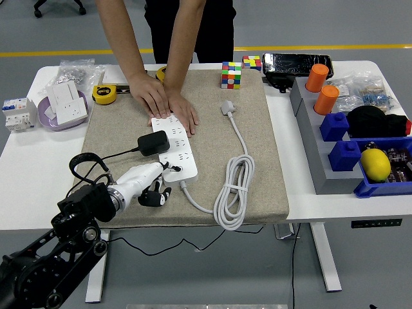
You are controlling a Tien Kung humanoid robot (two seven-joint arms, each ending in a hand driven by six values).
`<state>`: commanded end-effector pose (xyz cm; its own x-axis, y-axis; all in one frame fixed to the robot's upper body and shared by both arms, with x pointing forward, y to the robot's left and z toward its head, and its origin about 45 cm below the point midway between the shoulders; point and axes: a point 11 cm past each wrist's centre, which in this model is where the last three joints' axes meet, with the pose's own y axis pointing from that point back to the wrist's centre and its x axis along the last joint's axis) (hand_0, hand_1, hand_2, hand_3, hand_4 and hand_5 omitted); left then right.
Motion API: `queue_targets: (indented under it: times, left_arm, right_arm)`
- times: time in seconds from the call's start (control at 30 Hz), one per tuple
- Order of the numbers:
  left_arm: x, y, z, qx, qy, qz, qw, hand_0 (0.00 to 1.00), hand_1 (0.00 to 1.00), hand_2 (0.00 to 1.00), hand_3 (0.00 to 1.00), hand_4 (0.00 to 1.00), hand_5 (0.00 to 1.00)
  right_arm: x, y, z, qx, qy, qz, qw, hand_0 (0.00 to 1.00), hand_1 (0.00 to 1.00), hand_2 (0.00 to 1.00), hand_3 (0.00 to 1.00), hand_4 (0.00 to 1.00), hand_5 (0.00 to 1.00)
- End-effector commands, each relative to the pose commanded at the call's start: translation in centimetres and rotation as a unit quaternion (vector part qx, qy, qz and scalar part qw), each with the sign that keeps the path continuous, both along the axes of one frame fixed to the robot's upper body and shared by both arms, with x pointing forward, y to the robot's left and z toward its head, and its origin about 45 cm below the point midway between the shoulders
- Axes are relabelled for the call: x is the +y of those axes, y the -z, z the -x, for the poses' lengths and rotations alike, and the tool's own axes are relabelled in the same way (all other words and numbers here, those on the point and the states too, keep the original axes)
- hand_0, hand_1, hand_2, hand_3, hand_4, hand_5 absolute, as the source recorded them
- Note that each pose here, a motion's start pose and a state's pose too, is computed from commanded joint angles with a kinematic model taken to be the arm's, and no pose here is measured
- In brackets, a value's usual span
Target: Pick up the plug,place it near the board,insert it into the board,press the button
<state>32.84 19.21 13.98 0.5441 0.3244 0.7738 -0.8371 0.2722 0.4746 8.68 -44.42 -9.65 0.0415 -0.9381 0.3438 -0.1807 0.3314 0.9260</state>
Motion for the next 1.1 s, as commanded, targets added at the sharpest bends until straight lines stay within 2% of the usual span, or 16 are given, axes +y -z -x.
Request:
queue_targets:
  times: [0.2, 0.33, 0.43, 0.47, 0.5, 0.57, 0.67, 0.7, 0.8, 0.87, 0.9, 1.07, 1.1]
  left_arm:
    - [0.0, -1.4, -0.26, -0.020, 0.000, 0.001, 1.000, 0.175, 0.022, 0.154, 0.784, 0.472, 0.002]
    - [-0.1, -3.3, -0.59, -0.046, 0.000, 0.015, 0.999, 0.176, 0.023, 0.155, 0.750, 0.454, 0.002]
    - [-0.3, -4.9, -1.00, -0.070, -0.005, 0.063, 0.996, 0.176, 0.023, 0.155, 0.750, 0.454, 0.002]
    - [-0.3, -5.6, -1.30, -0.083, -0.008, 0.088, 0.993, 0.176, 0.023, 0.155, 0.750, 0.454, 0.002]
    - [-0.4, -6.2, -1.57, -0.096, -0.011, 0.111, 0.989, 0.236, 0.091, 0.176, 0.633, 0.588, 0.003]
    - [-0.4, -7.2, -2.08, -0.121, -0.020, 0.159, 0.980, 0.236, 0.091, 0.176, 0.633, 0.588, 0.003]
    - [0.2, -8.5, -3.10, -0.156, -0.047, 0.241, 0.957, 0.236, 0.091, 0.176, 0.633, 0.588, 0.003]
    - [0.4, -8.8, -3.33, -0.163, -0.056, 0.265, 0.949, 0.432, 0.386, 0.393, 0.535, 0.848, 0.102]
    - [1.3, -9.0, -4.24, -0.178, -0.088, 0.328, 0.924, 0.432, 0.386, 0.393, 0.535, 0.848, 0.102]
    - [1.8, -8.8, -4.74, -0.174, -0.106, 0.365, 0.908, 0.432, 0.386, 0.393, 0.535, 0.848, 0.102]
    - [2.0, -8.6, -4.94, -0.169, -0.115, 0.381, 0.902, 0.779, 0.839, 0.779, 0.682, 0.998, 0.221]
    - [2.6, -7.6, -5.90, -0.128, -0.153, 0.458, 0.866, 0.779, 0.839, 0.779, 0.682, 0.998, 0.221]
    - [2.7, -7.3, -6.13, -0.119, -0.159, 0.466, 0.862, 0.887, 0.945, 0.898, 0.840, 0.998, 0.248]
  right_arm:
    - [0.0, 0.0, -0.1, -0.001, 0.000, -0.001, 1.000, 0.849, 0.757, 0.747, 0.780, 0.998, 0.876]
    - [0.1, 0.0, -0.2, -0.002, 0.001, -0.001, 1.000, 0.849, 0.757, 0.747, 0.780, 0.998, 0.876]
    - [0.1, 0.0, -0.1, -0.001, 0.001, -0.001, 1.000, 0.849, 0.757, 0.747, 0.780, 0.998, 0.876]
    - [0.1, 0.0, -0.1, -0.001, 0.002, -0.001, 1.000, 0.849, 0.757, 0.747, 0.780, 0.998, 0.876]
    - [0.1, 0.0, -0.1, -0.001, 0.002, -0.001, 1.000, 0.849, 0.757, 0.747, 0.780, 0.998, 0.876]
    - [0.1, 0.0, 0.0, -0.001, 0.002, -0.002, 1.000, 0.849, 0.757, 0.747, 0.780, 0.998, 0.876]
    - [0.2, 0.1, -0.1, -0.001, 0.002, -0.002, 1.000, 0.849, 0.757, 0.747, 0.780, 0.998, 0.876]
    - [0.2, 0.1, -0.1, -0.002, 0.002, -0.002, 1.000, 0.849, 0.757, 0.747, 0.780, 0.998, 0.876]
    - [0.3, 0.1, -0.1, -0.001, 0.002, -0.003, 1.000, 0.849, 0.757, 0.747, 0.780, 0.998, 0.876]
    - [0.3, 0.1, 0.1, 0.000, 0.002, -0.003, 1.000, 0.849, 0.757, 0.747, 0.780, 0.998, 0.876]
    - [0.3, 0.2, 0.1, 0.001, 0.003, -0.003, 1.000, 0.849, 0.757, 0.747, 0.780, 0.998, 0.876]
    - [0.4, 0.2, 0.3, 0.003, 0.003, -0.004, 1.000, 0.849, 0.757, 0.747, 0.780, 0.998, 0.876]
    - [0.4, 0.2, 0.3, 0.002, 0.003, -0.004, 1.000, 0.849, 0.757, 0.746, 0.780, 0.998, 0.876]
